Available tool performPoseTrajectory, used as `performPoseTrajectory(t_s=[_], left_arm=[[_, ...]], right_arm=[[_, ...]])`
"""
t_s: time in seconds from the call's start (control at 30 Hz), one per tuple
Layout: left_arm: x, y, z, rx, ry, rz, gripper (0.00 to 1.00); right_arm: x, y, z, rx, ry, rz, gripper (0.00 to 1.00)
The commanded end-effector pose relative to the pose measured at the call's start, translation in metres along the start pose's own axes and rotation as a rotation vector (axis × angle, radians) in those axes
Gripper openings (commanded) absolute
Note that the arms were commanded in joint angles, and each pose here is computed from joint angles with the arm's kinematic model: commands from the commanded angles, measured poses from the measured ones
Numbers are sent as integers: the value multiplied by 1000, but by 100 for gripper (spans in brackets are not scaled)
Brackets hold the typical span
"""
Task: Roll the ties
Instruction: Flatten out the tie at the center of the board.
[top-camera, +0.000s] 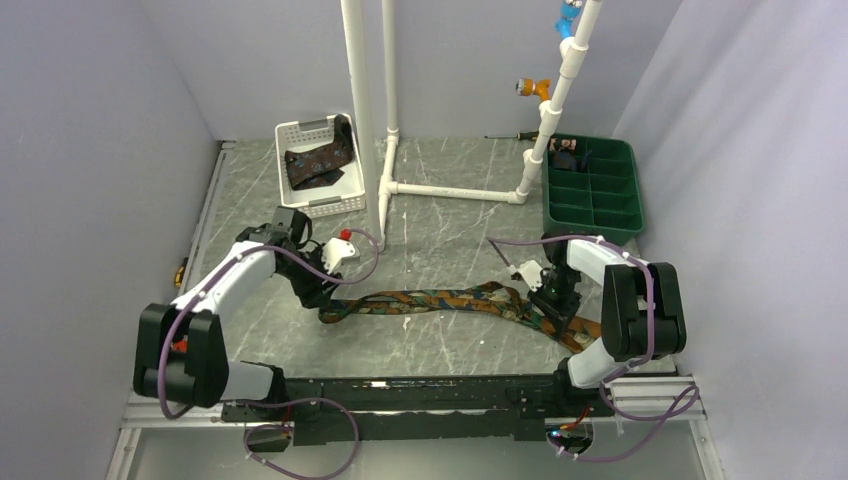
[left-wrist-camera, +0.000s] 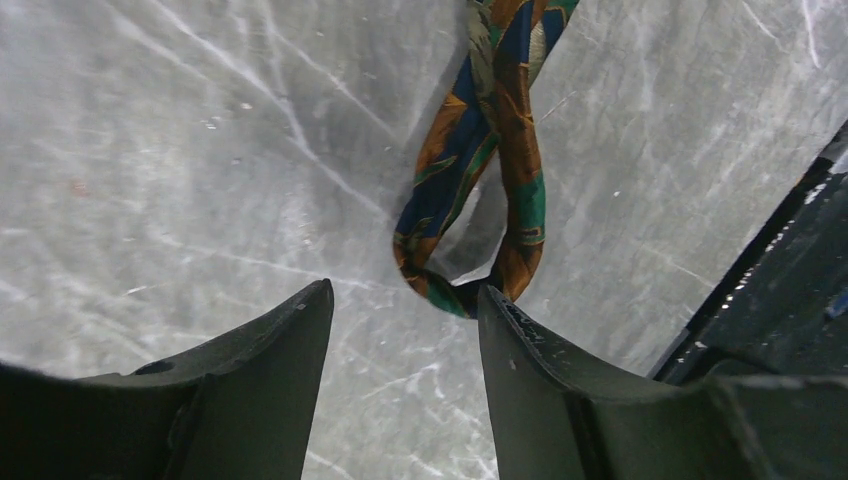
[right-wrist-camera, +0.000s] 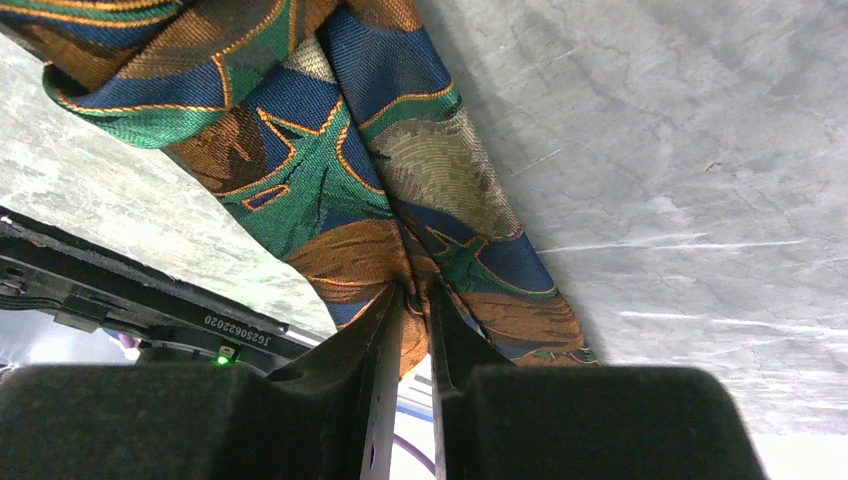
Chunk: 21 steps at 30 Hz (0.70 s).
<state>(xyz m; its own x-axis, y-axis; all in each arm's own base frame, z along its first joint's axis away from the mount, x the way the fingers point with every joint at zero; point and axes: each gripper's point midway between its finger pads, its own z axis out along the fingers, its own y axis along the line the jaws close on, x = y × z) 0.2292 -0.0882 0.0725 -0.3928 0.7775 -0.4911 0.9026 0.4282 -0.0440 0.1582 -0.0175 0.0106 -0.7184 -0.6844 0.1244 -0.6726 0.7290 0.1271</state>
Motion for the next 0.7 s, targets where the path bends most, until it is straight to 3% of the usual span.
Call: performPoseTrajectory(t_s=[0.0, 0.13, 0.2, 0.23, 0.33, 0.53, 0.67], left_arm=[[-5, -8, 16, 61, 0, -52, 60], [5, -6, 41, 68, 82, -78, 57], [13, -7, 51, 56, 127, -74, 50], [18, -7, 54, 49, 151, -64, 43], [16, -4, 49, 24, 175, -55, 2], [-36, 35, -12, -229, -14, 11, 0], [-59, 38, -50, -376, -177, 170, 0]], right_arm=[[-5, -14, -3, 55, -20, -23, 17], [-2, -15, -3, 59, -10, -26, 16], [0, -16, -3, 62, -9, -25, 16], [2, -17, -3, 62, -6, -20, 16], [7, -20, -2, 59, -4, -15, 15], [10, -25, -2, 37, -3, 5, 11], [6, -29, -7, 38, -7, 0, 5]])
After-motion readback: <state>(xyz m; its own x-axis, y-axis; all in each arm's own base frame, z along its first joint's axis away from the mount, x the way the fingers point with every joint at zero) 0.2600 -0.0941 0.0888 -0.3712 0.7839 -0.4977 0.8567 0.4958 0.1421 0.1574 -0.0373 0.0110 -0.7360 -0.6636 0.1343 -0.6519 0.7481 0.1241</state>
